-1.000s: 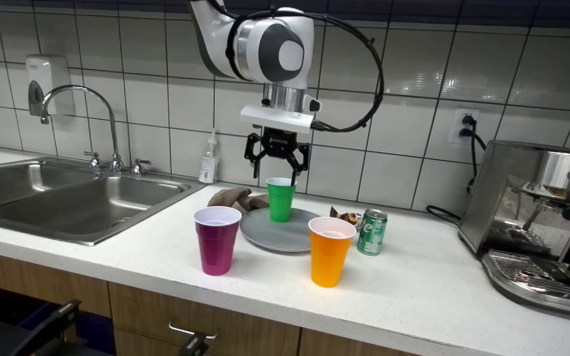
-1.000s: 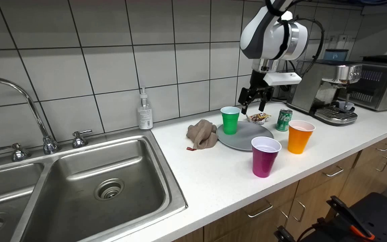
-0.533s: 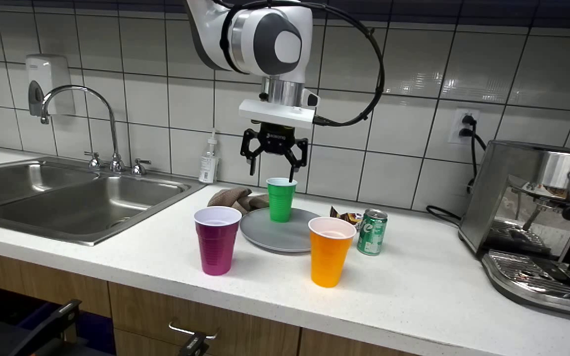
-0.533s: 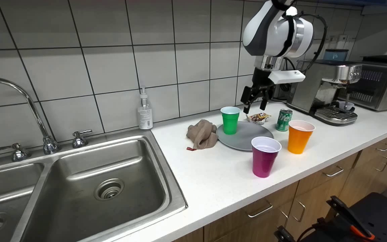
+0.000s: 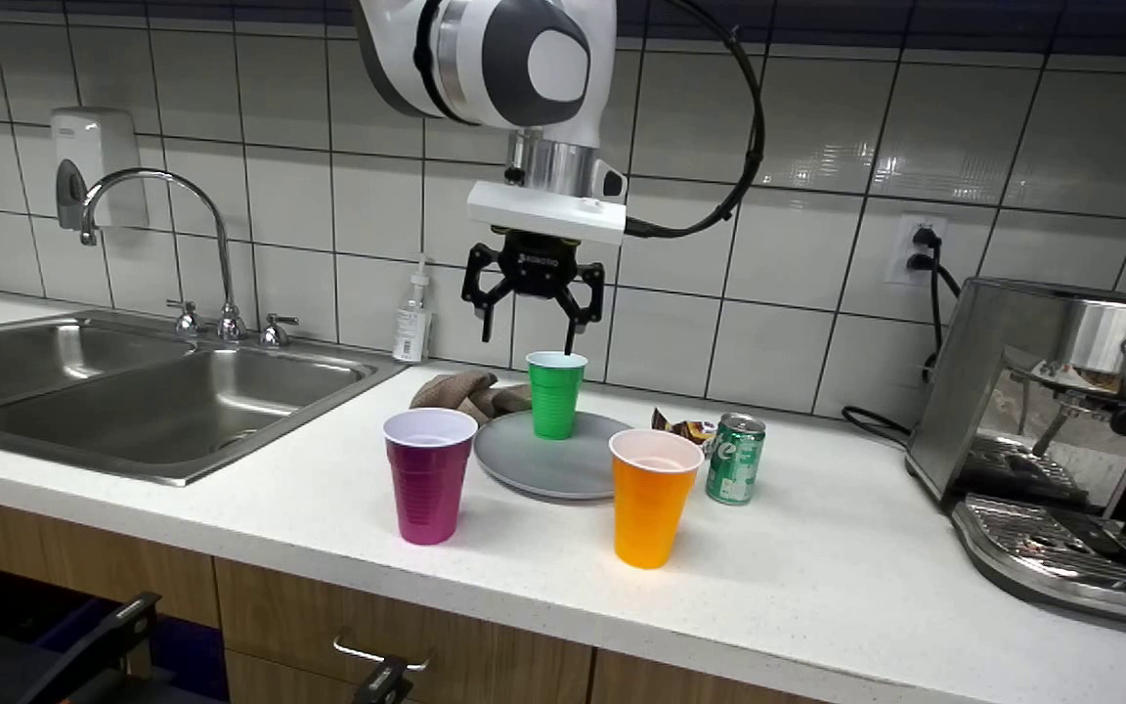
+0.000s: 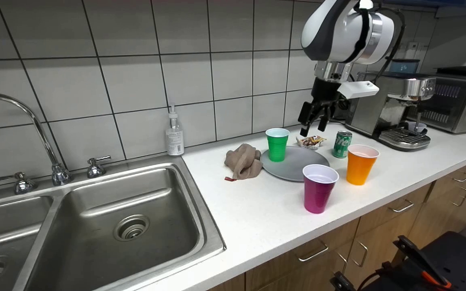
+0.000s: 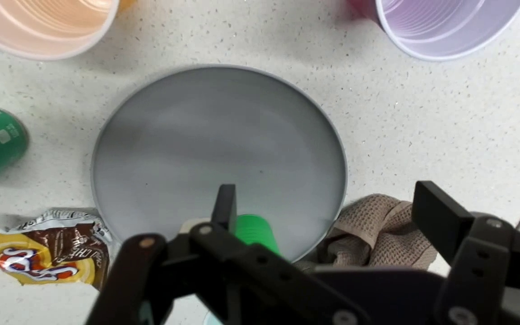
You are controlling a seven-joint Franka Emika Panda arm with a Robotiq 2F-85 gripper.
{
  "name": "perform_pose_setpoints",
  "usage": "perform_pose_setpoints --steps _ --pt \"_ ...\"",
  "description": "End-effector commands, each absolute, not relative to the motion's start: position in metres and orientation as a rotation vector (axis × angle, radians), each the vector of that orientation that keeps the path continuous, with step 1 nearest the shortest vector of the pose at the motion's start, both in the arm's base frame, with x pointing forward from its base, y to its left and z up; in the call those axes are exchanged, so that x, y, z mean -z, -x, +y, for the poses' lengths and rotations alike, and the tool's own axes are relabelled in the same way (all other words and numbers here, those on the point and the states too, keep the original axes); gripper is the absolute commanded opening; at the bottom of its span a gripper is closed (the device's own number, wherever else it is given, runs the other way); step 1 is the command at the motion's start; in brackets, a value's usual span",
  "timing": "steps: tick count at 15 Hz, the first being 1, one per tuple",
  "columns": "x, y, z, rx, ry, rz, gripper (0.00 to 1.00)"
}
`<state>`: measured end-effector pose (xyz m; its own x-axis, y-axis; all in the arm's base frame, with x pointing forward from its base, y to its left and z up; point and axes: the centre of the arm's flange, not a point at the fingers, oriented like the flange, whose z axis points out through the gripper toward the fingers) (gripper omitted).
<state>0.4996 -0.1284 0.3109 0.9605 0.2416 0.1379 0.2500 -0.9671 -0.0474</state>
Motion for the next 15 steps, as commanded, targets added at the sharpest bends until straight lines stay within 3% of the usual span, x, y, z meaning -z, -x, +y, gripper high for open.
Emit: perform_pose_setpoints --steps 1,15 --pt "-0.319 -0.472 -0.132 0.223 3.024 -0.452 1.0" --pt "-0.29 -0.43 -0.13 0.113 3.013 -0.545 1.0"
